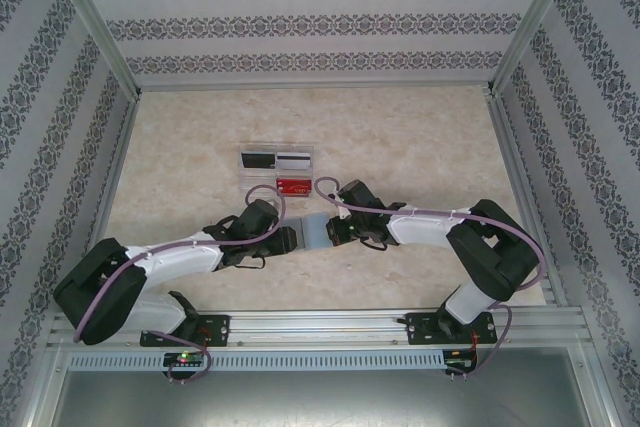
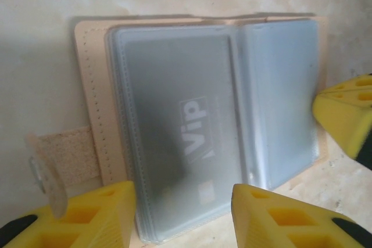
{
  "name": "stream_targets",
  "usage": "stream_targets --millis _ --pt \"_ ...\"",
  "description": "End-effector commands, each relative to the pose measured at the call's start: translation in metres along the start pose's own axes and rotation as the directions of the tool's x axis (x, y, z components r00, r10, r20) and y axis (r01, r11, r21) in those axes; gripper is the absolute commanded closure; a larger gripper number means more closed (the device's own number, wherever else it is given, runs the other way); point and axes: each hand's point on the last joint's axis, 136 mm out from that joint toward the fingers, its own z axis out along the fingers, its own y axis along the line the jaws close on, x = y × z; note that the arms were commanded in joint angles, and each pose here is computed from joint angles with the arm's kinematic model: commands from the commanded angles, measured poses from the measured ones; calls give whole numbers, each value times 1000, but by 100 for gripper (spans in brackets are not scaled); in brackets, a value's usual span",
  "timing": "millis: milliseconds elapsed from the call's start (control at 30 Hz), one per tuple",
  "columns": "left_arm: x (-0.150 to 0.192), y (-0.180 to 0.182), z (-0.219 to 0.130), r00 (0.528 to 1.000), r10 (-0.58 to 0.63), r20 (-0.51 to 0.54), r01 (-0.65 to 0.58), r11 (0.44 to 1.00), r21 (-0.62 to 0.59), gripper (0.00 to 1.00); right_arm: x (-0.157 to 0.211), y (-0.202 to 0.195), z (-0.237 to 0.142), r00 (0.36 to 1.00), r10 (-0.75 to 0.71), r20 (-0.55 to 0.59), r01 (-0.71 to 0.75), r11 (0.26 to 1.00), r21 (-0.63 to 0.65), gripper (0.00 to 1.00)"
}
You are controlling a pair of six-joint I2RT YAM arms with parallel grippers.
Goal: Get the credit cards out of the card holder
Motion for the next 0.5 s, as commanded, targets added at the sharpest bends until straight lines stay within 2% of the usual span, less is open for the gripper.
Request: stream_targets --millis 0,467 --pt "-13 -15 -11 999 17 51 -18 999 29 51 4 -3 4 999 30 -22 -30 1000 0 100" --pt "-9 -10 2 1000 18 19 -18 1000 -5 51 3 -2 4 999 30 -20 -30 1000 -4 100"
